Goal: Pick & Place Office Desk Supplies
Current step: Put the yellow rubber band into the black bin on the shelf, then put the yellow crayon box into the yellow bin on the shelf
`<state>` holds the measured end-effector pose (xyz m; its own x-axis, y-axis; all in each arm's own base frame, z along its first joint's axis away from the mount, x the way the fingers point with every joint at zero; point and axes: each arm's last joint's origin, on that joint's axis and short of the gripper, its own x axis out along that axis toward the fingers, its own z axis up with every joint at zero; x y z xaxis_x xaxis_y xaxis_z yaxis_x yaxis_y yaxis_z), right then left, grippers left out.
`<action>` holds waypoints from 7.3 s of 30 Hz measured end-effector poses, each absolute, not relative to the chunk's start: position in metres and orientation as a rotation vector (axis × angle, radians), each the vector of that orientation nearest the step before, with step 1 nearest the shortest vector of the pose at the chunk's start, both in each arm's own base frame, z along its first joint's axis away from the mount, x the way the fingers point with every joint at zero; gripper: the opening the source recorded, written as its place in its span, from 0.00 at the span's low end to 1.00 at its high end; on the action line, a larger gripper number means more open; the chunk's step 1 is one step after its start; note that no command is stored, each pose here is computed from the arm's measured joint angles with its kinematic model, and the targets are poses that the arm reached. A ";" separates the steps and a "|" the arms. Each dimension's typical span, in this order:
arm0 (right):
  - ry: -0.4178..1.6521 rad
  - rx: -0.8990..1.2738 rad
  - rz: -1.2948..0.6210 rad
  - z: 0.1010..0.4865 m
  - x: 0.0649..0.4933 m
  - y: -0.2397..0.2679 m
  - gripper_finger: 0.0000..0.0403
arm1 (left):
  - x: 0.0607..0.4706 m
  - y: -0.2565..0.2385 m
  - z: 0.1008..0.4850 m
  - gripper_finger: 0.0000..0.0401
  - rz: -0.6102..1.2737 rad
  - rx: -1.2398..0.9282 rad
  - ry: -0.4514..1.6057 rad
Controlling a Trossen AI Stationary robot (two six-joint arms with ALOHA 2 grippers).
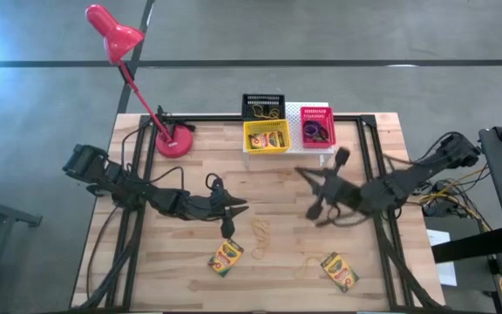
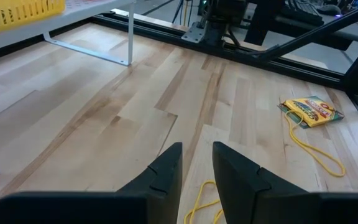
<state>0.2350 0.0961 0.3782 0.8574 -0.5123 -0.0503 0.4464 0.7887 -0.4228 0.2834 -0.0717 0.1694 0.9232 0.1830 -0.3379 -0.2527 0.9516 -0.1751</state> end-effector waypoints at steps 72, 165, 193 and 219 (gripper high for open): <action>0.514 -0.036 -0.153 0.359 0.267 -0.009 0.30 | 0.282 -0.072 0.167 0.23 0.227 -0.215 0.349; 0.153 -0.010 -0.412 0.183 0.204 0.132 0.14 | 0.331 0.140 0.365 0.00 0.473 0.325 0.290; 0.151 0.028 -0.427 0.180 0.205 0.129 0.14 | 0.350 0.192 0.312 0.27 0.534 0.173 0.611; 0.299 0.174 -0.045 0.172 0.205 0.140 0.14 | 0.372 -0.060 0.257 0.31 -0.060 0.189 0.752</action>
<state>0.2048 0.1396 0.1721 0.9548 -0.0184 -0.2968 0.0699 0.9840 0.1638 0.3724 -0.0602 0.2569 0.7296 0.0140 -0.6837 0.1214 0.9813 0.1496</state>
